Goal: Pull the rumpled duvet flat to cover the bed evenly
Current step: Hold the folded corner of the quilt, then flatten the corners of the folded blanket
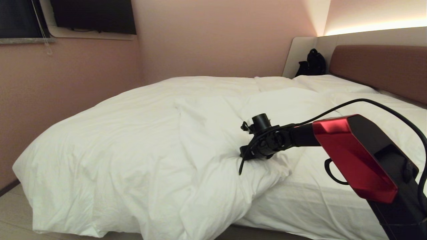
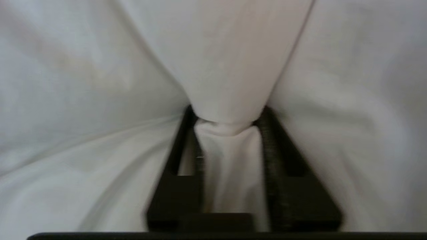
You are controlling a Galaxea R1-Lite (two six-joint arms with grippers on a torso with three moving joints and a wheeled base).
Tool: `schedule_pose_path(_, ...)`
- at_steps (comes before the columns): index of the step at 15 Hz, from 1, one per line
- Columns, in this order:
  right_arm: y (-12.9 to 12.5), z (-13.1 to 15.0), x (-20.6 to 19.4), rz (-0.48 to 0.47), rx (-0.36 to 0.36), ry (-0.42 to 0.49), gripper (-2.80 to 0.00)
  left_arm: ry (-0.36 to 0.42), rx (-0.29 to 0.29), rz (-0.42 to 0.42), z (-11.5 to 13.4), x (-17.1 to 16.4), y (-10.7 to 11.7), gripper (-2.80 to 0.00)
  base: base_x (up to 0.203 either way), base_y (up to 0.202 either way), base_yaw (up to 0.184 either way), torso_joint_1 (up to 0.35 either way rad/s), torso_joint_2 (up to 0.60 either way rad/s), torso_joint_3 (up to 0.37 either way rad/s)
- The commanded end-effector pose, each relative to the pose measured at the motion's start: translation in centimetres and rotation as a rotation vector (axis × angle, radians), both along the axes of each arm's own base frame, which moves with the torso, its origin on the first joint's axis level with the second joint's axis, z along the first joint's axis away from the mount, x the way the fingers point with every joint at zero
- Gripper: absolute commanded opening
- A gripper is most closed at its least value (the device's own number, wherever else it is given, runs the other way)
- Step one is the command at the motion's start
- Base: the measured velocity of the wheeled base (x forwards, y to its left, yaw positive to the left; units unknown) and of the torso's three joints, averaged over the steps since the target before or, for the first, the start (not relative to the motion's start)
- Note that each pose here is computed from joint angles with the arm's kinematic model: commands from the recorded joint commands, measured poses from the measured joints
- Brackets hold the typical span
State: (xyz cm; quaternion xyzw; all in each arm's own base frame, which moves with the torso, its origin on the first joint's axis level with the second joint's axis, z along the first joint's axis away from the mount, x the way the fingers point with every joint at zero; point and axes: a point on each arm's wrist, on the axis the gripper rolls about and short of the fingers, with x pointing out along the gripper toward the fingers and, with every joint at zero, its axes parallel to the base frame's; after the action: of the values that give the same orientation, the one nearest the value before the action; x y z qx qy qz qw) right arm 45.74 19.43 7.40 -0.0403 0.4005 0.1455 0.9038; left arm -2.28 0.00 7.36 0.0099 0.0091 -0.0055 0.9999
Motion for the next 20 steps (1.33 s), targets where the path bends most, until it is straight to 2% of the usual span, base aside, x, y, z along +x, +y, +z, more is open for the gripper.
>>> schedule_pose_path(1, -0.1, 1.4, -0.2, -0.007, 0.017, -0.025, -2.8, 0.0, 0.0, 0.0, 0.0, 0.0, 0.0, -2.8, 0.0, 0.0, 0.0, 0.0, 0.0, 0.0)
schedule_pose_path(5, -0.7, 6.2, -1.7, -0.025, 0.067, -0.09, -2.8, 0.0, 0.0, 0.0, 0.0, 0.0, 0.0, -2.8, 0.0, 0.0, 0.0, 0.0, 0.0, 0.0)
schedule_pose_path(12, -3.2, 11.3, -7.3, -0.021, 0.067, -0.108, -2.8, 0.0, 0.0, 0.0, 0.0, 0.0, 0.0, -2.8, 0.0, 0.0, 0.0, 0.0, 0.0, 0.0)
schedule_pose_path(14, -3.8, 11.7, -8.2, -0.02, 0.057, -0.104, -2.8, 0.0, 0.0, 0.0, 0.0, 0.0, 0.0, -2.8, 0.0, 0.0, 0.0, 0.0, 0.0, 0.0)
schedule_pose_path(16, -5.4, 13.6, -10.9, -0.017, 0.05, -0.126, -2.8, 0.0, 0.0, 0.0, 0.0, 0.0, 0.0, -2.8, 0.0, 0.0, 0.0, 0.0, 0.0, 0.0)
schedule_pose_path(20, -8.2, 12.7, -15.0, -0.025, -0.002, -0.064, -2.8, 0.0, 0.0, 0.0, 0.0, 0.0, 0.0, -2.8, 0.0, 0.0, 0.0, 0.0, 0.0, 0.0)
